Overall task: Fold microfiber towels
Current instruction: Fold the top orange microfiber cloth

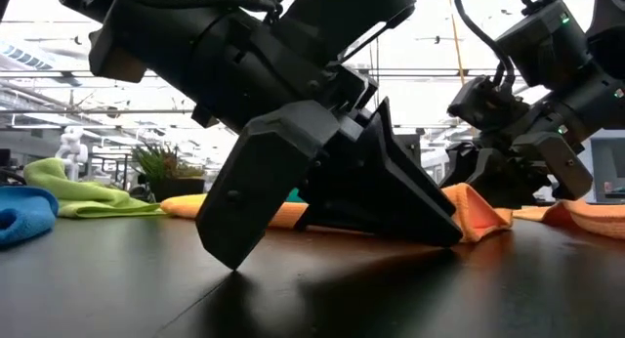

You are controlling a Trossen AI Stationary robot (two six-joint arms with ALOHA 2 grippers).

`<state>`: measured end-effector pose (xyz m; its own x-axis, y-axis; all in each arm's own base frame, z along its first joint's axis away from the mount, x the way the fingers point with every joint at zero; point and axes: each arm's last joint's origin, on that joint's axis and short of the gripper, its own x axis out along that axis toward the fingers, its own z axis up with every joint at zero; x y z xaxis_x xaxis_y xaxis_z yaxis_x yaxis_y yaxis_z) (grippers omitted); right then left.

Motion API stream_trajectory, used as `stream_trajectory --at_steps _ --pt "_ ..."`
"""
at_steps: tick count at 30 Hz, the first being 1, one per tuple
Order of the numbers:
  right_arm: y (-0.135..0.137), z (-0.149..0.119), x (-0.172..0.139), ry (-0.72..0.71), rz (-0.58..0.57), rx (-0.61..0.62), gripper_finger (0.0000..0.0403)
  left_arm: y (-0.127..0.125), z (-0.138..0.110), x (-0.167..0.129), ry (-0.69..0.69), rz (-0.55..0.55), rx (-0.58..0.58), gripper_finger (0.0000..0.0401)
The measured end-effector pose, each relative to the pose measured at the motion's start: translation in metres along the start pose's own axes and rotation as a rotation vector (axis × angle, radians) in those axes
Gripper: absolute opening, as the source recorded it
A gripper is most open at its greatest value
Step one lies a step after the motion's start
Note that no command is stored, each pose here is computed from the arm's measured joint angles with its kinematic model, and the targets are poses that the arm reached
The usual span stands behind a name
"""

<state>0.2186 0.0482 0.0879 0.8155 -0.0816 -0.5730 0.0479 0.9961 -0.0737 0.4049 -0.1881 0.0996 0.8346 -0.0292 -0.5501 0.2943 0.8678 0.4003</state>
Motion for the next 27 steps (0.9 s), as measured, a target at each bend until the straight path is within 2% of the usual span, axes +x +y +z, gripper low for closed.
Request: stream_trajectory --at_steps 5,11,18,27 --pt "0.0 0.0 0.0 0.001 0.0 0.0 0.0189 -0.001 0.001 -0.001 -0.004 0.006 0.001 0.0158" --pt "0.0 0.0 0.0 0.001 0.001 0.0 0.0189 -0.007 0.009 -0.004 -0.003 0.074 0.035 0.0193" --pt "0.0 0.0 0.0 0.001 0.001 0.0 0.0189 -0.01 0.017 -0.007 -0.011 0.119 0.069 0.0207" --pt "0.0 0.0 0.0 0.001 0.001 0.001 0.0189 -0.009 0.005 -0.001 0.06 0.035 0.012 0.0207"
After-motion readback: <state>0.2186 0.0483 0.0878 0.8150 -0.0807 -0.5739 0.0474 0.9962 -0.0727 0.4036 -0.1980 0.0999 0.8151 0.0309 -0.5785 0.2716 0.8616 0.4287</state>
